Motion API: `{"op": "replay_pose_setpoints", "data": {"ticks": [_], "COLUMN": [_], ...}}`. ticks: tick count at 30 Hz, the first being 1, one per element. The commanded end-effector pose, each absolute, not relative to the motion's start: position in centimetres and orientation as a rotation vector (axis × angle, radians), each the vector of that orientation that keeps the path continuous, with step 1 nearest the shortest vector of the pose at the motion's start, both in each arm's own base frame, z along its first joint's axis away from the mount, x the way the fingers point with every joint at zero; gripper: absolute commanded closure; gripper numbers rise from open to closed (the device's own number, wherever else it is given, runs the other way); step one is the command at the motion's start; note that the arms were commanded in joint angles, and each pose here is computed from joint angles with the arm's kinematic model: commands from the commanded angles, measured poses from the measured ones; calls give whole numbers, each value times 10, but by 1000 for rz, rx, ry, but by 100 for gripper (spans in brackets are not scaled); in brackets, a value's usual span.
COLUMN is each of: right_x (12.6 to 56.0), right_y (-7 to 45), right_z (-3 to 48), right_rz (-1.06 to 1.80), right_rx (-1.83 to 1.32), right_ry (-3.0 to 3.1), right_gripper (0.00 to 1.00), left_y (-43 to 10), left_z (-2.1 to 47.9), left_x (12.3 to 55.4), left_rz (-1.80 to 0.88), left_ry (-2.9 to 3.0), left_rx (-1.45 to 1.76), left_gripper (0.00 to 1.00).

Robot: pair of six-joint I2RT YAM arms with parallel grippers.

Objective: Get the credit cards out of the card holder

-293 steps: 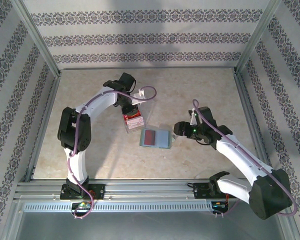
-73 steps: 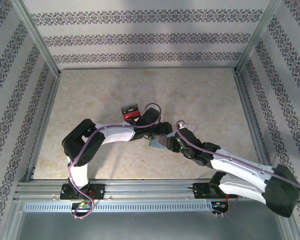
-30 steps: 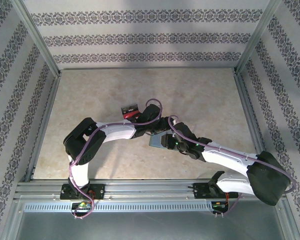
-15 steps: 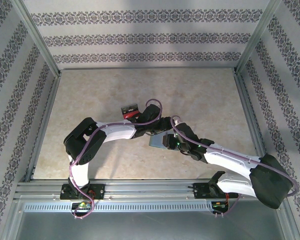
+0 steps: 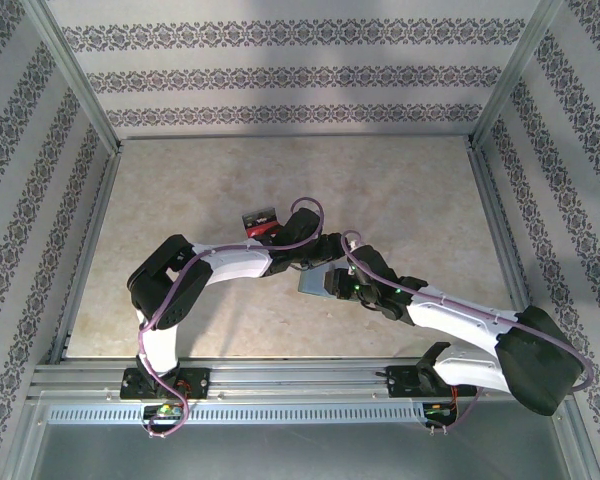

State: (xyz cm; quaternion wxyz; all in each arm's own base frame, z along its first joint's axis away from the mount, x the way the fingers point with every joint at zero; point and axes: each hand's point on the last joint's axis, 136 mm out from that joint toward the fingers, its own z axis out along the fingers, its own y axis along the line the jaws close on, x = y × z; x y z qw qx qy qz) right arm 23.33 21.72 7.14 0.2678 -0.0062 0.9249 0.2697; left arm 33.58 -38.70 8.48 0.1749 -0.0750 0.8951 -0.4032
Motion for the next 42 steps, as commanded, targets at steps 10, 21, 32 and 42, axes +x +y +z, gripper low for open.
{"op": "replay_pose_setpoints", "data": {"ticks": [10,21,32,42], "right_x": [236,236,233,231], "right_y": [227,223,216,203], "right_z": [93,75,74,58], "right_rz": [757,708,722,674], "right_rx": [-57,-33,-11,37], "right_ry": [2451,2503,2489,2537], "right_gripper": [58,67,71,76], "left_y": [-388,-388,-387,-377], "left_z": [94,94,92,98], "left_x": [344,344,344,344], "left_rz": [-1157,-1155,-1148,-1094], "left_ry": [2497,2499,2502,2489], "left_rx": [-210,-207,-215,-205], "left_gripper": [37,37,36,33]}}
